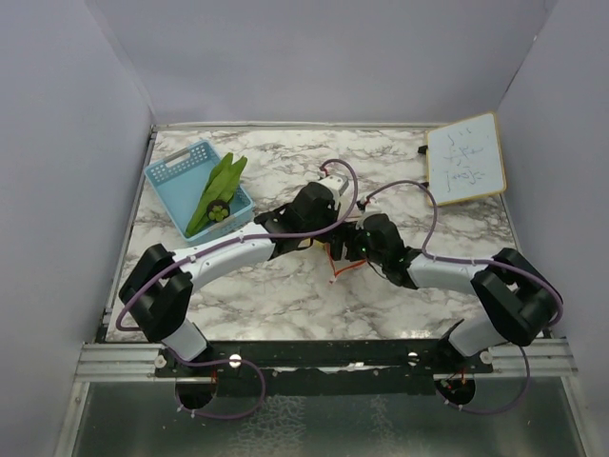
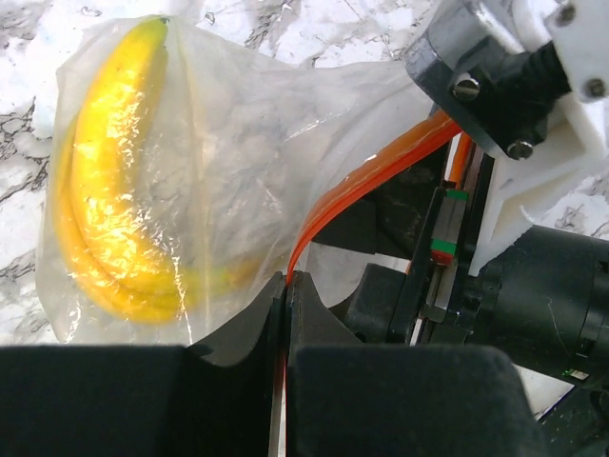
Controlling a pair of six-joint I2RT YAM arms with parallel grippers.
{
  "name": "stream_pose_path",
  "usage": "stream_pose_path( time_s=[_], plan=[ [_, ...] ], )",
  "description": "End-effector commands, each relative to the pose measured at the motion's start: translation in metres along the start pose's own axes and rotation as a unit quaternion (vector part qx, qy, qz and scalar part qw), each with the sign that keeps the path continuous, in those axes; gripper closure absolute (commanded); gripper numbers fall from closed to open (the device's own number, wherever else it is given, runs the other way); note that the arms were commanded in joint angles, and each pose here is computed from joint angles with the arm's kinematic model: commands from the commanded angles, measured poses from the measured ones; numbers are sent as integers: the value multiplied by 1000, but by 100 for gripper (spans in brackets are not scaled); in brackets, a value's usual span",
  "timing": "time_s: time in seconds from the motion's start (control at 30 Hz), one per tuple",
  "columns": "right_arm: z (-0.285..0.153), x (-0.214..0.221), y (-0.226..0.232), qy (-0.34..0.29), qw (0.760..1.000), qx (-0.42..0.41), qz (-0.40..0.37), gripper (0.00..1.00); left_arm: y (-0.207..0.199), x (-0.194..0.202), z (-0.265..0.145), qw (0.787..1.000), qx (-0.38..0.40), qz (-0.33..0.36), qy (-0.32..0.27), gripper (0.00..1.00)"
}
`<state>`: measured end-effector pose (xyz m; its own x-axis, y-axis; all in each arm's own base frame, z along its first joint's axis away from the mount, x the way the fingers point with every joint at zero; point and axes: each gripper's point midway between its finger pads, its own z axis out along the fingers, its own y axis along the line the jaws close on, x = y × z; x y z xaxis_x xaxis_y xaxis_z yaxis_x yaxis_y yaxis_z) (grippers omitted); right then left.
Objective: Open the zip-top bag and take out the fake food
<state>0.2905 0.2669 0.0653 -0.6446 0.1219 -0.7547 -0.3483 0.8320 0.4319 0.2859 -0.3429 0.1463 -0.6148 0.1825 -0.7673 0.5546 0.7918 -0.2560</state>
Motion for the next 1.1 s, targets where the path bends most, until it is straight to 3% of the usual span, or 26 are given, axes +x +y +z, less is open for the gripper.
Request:
stream_pose_path(
  time_s=[0.0, 0.17, 0.4, 0.5, 0.7, 0.77, 0.87, 1.07],
  plan=[
    [8, -18, 16, -46, 997, -46, -38, 23, -11, -11, -10, 1000, 18, -5, -19, 100],
    [12, -21, 23, -76, 991, -82, -75, 20, -17, -8, -9, 999, 32, -11, -14, 100],
    [37, -11, 21, -70, 987, -94, -112, 24, -29, -14, -11, 998, 61, -19, -19, 100],
    [48, -5, 16, -61, 988, -87, -116, 29, -30, -16, -13, 998, 64, -19, -21, 100],
    [43, -9, 18, -90, 986, -97, -106, 50, -25, -10, -13, 998, 55, -14, -15, 100],
    [37, -16, 22, -108, 983, -103, -107, 47, -23, -7, -12, 998, 53, -13, -12, 100],
    [35, -26, 28, -126, 978, -114, -119, 30, -24, -2, -11, 998, 58, -14, -3, 100],
    [40, -40, 50, -152, 968, -160, -121, 30, -28, 3, -9, 997, 69, -15, 7, 100]
  ],
)
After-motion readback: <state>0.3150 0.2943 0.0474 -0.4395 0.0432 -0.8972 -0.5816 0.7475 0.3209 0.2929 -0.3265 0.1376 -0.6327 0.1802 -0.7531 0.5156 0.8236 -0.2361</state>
